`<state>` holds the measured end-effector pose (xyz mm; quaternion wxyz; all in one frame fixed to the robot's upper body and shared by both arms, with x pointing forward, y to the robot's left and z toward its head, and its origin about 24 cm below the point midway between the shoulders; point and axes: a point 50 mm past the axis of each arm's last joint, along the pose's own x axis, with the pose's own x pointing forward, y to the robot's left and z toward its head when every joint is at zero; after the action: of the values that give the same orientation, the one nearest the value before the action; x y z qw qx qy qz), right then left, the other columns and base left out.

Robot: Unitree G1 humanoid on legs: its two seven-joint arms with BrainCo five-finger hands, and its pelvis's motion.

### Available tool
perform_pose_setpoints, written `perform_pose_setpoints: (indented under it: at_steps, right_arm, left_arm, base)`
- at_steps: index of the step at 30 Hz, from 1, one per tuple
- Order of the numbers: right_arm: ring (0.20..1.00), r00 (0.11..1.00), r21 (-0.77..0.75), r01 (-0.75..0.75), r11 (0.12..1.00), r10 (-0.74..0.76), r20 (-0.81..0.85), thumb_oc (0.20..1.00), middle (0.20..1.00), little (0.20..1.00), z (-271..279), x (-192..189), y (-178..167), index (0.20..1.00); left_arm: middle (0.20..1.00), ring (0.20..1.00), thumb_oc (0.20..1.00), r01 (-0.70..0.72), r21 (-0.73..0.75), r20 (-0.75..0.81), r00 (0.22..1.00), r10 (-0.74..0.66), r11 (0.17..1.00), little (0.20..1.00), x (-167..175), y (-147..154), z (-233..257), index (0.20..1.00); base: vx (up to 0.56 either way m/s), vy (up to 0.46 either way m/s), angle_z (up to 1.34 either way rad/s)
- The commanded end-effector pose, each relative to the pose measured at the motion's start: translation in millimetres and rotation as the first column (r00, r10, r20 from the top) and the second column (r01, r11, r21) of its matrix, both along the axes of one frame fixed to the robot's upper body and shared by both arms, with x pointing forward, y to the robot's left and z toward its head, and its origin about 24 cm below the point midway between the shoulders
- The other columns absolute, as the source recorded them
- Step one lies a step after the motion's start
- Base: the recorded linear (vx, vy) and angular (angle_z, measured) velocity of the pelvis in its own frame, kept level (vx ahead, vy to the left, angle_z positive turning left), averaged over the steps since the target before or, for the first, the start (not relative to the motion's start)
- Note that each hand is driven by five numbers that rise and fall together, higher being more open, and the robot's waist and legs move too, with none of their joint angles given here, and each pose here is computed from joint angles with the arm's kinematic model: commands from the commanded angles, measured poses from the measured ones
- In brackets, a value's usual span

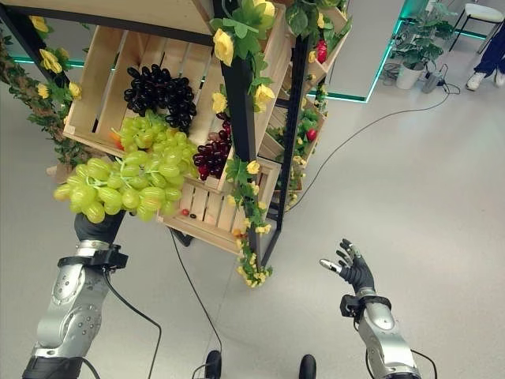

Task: Pick up the fruits from the basket on one side to the basket on the other side

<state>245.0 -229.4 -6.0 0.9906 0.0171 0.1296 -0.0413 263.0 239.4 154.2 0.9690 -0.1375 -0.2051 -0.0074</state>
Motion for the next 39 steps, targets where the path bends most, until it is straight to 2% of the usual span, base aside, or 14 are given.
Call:
perform_pose_setpoints:
  at_steps: [1,5,15,27,29,31,33,35,37,38,39]
  right_arm:
    - [1.000,0.996,-0.011,-0.043,0.999,0.044,0.079,1.000,1.000,1.000,16.1,12.4,3.4,1.000]
    - [1.000,0.996,-0.016,-0.055,0.998,0.056,0.072,1.000,1.000,1.000,15.3,13.8,4.6,1.000]
    - [1.000,0.993,-0.029,-0.113,0.993,0.114,0.043,1.000,1.000,1.000,11.4,18.9,15.4,1.000]
    - [1.000,0.989,-0.027,-0.148,0.989,0.148,-0.015,1.000,1.000,1.000,-1.1,15.6,26.1,1.000]
    - [1.000,0.987,-0.028,-0.157,0.987,0.157,-0.026,1.000,1.000,1.000,-2.9,15.4,27.9,1.000]
    - [1.000,0.987,-0.022,-0.157,0.987,0.157,-0.025,1.000,1.000,1.000,-3.0,15.5,28.5,1.000]
    - [1.000,0.986,-0.022,-0.166,0.986,0.165,-0.039,1.000,1.000,1.000,-5.5,14.5,30.1,1.000]
    - [1.000,0.985,-0.015,-0.167,0.986,0.166,-0.036,1.000,1.000,1.000,-5.3,15.1,31.8,1.000]
    - [1.000,0.985,-0.006,-0.166,0.986,0.165,-0.042,1.000,1.000,1.000,-7.6,12.9,32.2,1.000]
    - [1.000,0.985,-0.005,-0.165,0.986,0.165,-0.042,1.000,1.000,1.000,-7.6,12.9,32.2,1.000]
    - [1.000,0.985,-0.007,-0.165,0.986,0.165,-0.043,1.000,1.000,1.000,-8.2,12.5,31.7,1.000]
  left_arm:
    - [0.200,0.200,0.200,0.004,0.009,0.253,0.968,-0.006,1.000,0.200,-6.2,7.9,50.9,0.200]
    - [0.200,0.200,0.200,0.018,0.020,0.277,0.961,-0.023,1.000,0.200,-4.4,7.3,60.1,0.200]
    - [0.200,0.200,0.200,0.044,0.150,0.328,0.940,-0.092,0.988,0.200,27.8,-2.0,114.5,0.200]
    - [0.200,0.200,0.200,-0.121,0.291,0.183,0.981,0.069,0.949,0.200,77.1,26.7,147.8,0.200]
    - [0.200,0.200,0.200,-0.197,0.351,0.145,0.977,0.155,0.915,0.200,86.2,40.0,157.0,0.200]
    - [0.200,0.200,0.200,-0.227,0.401,0.150,0.972,0.181,0.888,0.200,88.7,41.9,166.4,0.200]
    - [0.200,0.200,0.200,-0.291,0.481,0.116,0.956,0.269,0.827,0.200,95.2,54.1,173.1,0.200]
    - [0.200,0.200,0.200,-0.299,0.474,0.105,0.953,0.284,0.828,0.200,98.8,53.8,173.1,0.200]
    - [0.200,0.200,0.200,-0.345,0.559,0.095,0.930,0.355,0.754,0.200,100.5,63.0,175.5,0.200]
    - [0.200,0.200,0.200,-0.345,0.559,0.096,0.930,0.354,0.754,0.200,100.7,62.7,175.9,0.200]
    - [0.200,0.200,0.200,-0.388,0.620,0.111,0.904,0.413,0.682,0.200,101.8,67.4,183.8,0.200]
  base:
    - [0.00,0.000,0.00]
    - [0.00,0.000,0.00]
    - [0.00,0.001,0.00]
    - [0.04,0.007,-0.05]
    - [0.03,0.011,-0.05]
    - [0.02,0.007,-0.05]
    - [0.02,0.003,-0.04]
    - [0.01,0.003,-0.05]
    - [0.02,0.000,-0.08]
    - [0.01,0.001,-0.05]
    - [0.00,0.000,0.00]
